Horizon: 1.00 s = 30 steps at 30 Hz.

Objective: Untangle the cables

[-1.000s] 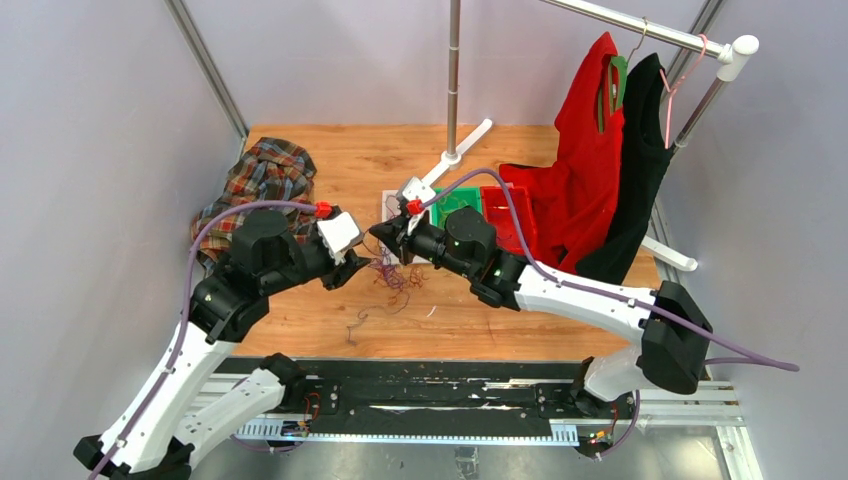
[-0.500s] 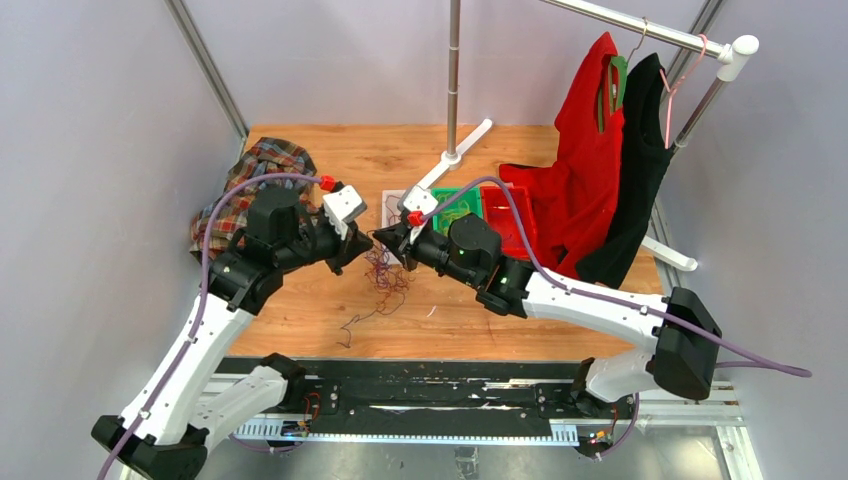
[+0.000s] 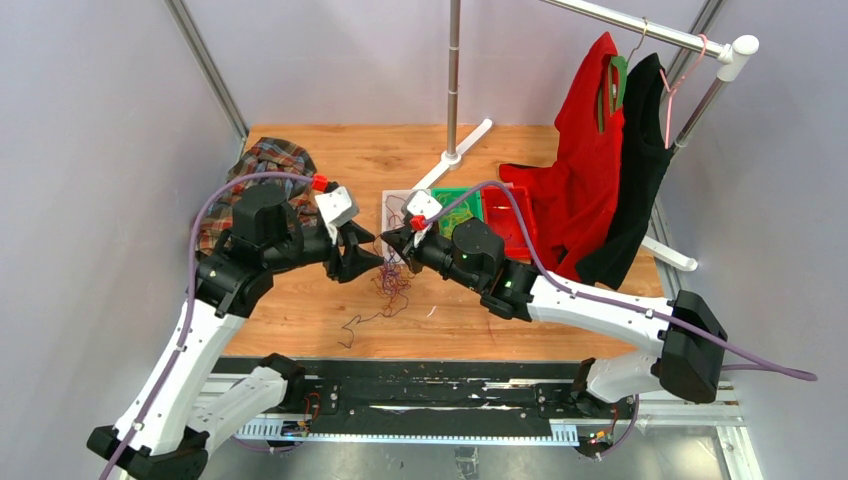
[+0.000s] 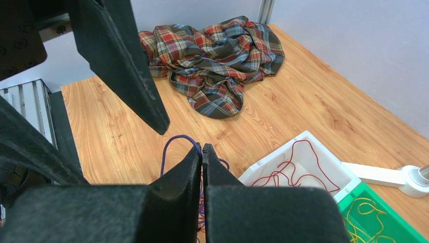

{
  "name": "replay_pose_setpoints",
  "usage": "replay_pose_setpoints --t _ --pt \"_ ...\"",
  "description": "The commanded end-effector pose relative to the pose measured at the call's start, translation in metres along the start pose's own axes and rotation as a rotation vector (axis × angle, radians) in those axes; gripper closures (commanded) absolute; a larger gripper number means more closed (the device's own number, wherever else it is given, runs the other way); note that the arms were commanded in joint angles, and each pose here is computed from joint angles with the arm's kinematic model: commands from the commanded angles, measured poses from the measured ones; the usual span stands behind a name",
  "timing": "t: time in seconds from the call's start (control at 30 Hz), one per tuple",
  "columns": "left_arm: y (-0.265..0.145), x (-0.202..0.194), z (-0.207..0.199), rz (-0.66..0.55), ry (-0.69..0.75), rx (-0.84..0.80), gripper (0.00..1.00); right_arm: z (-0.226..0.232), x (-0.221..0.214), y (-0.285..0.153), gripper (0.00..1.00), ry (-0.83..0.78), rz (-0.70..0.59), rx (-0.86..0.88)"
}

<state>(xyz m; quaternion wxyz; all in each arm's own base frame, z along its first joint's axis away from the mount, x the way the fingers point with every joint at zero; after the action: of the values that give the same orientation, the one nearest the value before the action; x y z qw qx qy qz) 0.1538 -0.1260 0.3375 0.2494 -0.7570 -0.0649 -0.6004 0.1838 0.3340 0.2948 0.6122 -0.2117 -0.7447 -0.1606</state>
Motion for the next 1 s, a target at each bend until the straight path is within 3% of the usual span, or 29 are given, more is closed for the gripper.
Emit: replay_pose_setpoints --t 0.0,0.07,0.23,0.57,0.67,0.97 --pt "0.009 0.002 0.0 -0.007 -0.092 -0.045 0.45 0.005 0.013 -0.007 0.99 -0.005 -0.053 0.012" --pt "0.014 0.0 0.004 0.003 -0.125 -0.039 0.47 0.006 0.017 -0.008 0.99 -0.004 -0.065 0.017" --pt "0.024 -0.006 0.011 0.03 -0.178 -0.036 0.65 0.005 0.022 -0.013 0.99 -0.003 -0.083 0.012" --pt "0.021 0.003 0.018 0.007 -0.101 0.029 0.99 0.004 0.018 -0.016 0.99 -0.005 -0.072 -0.004" --pt "0.014 0.011 0.015 0.001 -0.045 0.029 0.99 0.0 0.013 -0.018 0.98 -0.01 -0.056 -0.05" --pt "0.0 0.024 -0.014 0.003 -0.035 -0.165 0.99 0.006 0.006 0.006 0.72 0.035 -0.061 -0.037"
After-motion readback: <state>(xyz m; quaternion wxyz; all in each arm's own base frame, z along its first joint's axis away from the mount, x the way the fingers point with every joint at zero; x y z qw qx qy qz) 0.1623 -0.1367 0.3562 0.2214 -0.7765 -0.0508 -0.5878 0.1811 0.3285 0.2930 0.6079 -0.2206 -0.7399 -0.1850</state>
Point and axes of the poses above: each gripper's point midway between its finger pads, its own y axis out along the fingers, its own z axis along the line the jaws close on, x = y × z, the point moved 8 cm from there along -y, back along the fingers, and after that the axes turned 7 degrees about -y, right-handed, at the moved point
